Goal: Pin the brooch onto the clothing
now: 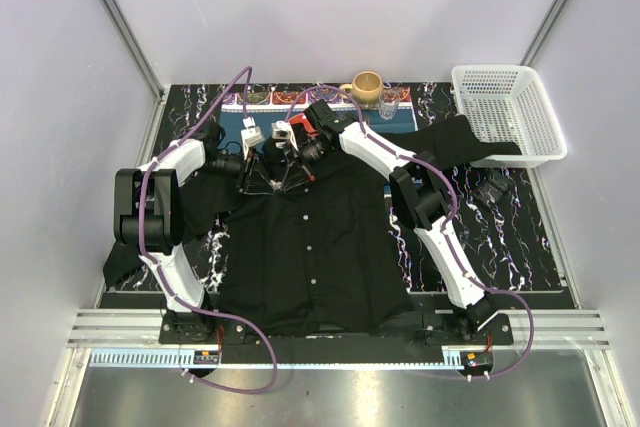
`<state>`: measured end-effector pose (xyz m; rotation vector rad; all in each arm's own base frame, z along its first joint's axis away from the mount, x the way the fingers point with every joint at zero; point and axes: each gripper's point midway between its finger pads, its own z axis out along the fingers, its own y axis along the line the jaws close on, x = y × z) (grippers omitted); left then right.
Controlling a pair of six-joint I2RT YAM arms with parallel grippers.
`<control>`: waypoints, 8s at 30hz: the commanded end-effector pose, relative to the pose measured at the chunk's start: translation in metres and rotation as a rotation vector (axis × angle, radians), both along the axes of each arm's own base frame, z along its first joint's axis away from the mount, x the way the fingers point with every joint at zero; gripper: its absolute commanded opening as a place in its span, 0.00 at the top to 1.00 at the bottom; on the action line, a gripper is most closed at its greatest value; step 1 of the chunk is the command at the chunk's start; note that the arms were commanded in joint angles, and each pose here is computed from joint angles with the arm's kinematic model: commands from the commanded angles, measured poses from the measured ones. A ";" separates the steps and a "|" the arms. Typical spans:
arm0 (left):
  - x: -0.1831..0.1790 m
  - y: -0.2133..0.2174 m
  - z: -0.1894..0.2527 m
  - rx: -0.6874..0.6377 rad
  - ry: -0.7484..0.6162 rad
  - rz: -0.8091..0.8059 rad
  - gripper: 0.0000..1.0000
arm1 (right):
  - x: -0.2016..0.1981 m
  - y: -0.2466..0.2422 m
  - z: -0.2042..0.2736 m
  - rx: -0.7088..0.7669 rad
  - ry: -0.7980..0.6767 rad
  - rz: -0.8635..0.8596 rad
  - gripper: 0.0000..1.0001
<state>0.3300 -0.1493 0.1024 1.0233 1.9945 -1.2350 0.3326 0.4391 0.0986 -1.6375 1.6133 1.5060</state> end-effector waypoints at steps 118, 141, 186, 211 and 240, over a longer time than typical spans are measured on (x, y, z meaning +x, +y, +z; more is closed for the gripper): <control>0.013 0.001 0.026 -0.085 -0.079 0.011 0.53 | -0.024 0.029 0.073 0.126 -0.132 0.031 1.00; -0.018 0.013 0.033 -0.096 -0.294 -0.146 0.30 | -0.021 0.023 0.064 0.122 -0.213 0.038 1.00; 0.107 0.112 0.045 0.461 -0.557 0.330 0.33 | 0.025 0.001 0.011 0.104 -1.100 0.000 0.39; 0.168 0.089 0.099 0.323 -0.482 0.321 0.01 | 0.157 -0.167 0.061 -0.281 -0.359 -0.605 0.03; 0.180 0.112 0.034 0.500 -0.379 0.241 0.08 | 0.215 -0.206 -0.039 -0.412 -0.380 -0.538 0.34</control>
